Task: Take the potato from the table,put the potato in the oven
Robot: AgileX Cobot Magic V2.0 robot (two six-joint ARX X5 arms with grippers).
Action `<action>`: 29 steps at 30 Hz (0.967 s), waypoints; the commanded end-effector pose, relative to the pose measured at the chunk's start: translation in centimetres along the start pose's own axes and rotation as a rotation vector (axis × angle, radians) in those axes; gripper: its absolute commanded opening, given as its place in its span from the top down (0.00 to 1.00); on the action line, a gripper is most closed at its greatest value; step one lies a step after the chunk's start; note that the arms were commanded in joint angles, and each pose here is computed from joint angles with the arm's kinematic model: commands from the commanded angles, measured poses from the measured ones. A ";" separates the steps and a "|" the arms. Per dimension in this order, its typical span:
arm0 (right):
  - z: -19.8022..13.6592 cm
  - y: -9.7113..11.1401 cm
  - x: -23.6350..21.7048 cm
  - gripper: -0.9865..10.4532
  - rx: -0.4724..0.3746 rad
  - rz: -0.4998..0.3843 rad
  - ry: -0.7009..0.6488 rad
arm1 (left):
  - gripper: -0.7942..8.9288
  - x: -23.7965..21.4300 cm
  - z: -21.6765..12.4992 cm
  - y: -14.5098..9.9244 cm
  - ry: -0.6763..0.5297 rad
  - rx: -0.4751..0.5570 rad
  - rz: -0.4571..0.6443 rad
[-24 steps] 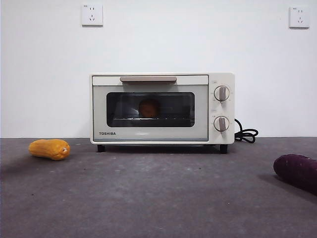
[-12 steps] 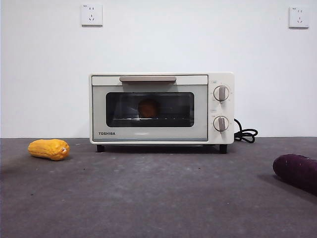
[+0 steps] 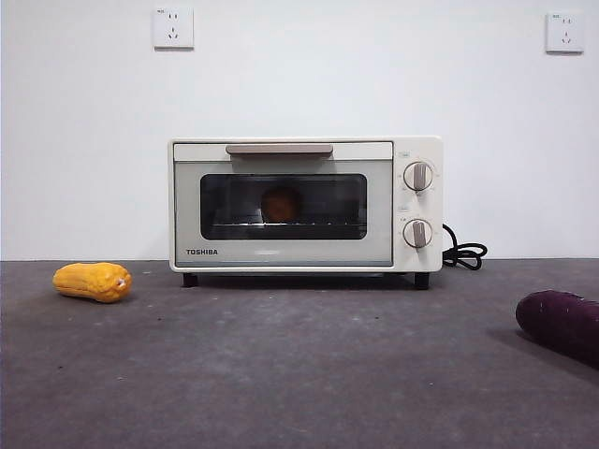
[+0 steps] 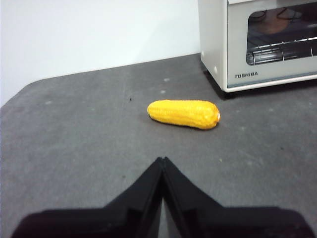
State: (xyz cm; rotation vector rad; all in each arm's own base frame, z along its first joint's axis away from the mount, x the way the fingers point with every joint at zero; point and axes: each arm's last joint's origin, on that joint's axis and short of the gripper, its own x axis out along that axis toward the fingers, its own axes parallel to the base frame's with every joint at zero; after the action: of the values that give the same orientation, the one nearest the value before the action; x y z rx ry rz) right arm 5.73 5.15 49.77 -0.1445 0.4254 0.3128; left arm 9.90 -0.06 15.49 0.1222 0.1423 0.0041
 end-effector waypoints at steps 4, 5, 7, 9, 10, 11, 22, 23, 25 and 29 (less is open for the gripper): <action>-0.3 0.1 0.2 0.91 -0.009 -0.007 0.024 | 0.92 -0.2 -0.6 -0.1 0.025 0.003 -0.008; -0.3 0.1 0.2 0.91 -0.009 -0.007 0.024 | 0.92 -0.2 -0.6 -0.1 0.026 -0.002 -0.009; -0.3 0.1 0.2 0.91 -0.009 -0.007 0.024 | 0.92 -0.2 -0.6 -0.1 0.026 -0.012 -0.009; -0.3 0.1 0.2 0.91 -0.009 -0.007 0.024 | 0.92 -0.2 -0.6 -0.1 0.026 -0.012 -0.009; -0.3 0.1 0.2 0.91 -0.009 -0.007 0.024 | 0.92 -0.2 -0.6 -0.1 0.026 -0.012 -0.009; -0.3 0.1 0.2 0.91 -0.009 -0.007 0.024 | 0.92 -0.2 -0.6 -0.1 0.026 -0.012 -0.010; -0.3 0.1 0.2 0.91 -0.009 -0.007 0.024 | 0.92 -0.1 -0.6 -0.1 0.031 -0.022 -0.032; -0.3 0.1 0.2 0.91 -0.009 -0.007 0.024 | 0.92 -0.1 -0.6 -0.1 0.031 -0.022 -0.032; -0.3 0.1 0.2 0.91 -0.009 -0.007 0.024 | 0.92 -0.1 -0.6 -0.1 0.031 -0.022 -0.032; -0.3 0.1 0.2 0.91 -0.009 -0.007 0.024 | 0.92 -0.1 -0.6 -0.1 0.031 -0.022 -0.032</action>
State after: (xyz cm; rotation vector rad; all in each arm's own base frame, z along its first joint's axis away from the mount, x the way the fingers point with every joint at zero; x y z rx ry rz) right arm 5.73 5.15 49.77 -0.1447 0.4251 0.3117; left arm 9.61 -0.14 15.09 0.1045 0.1761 -0.0263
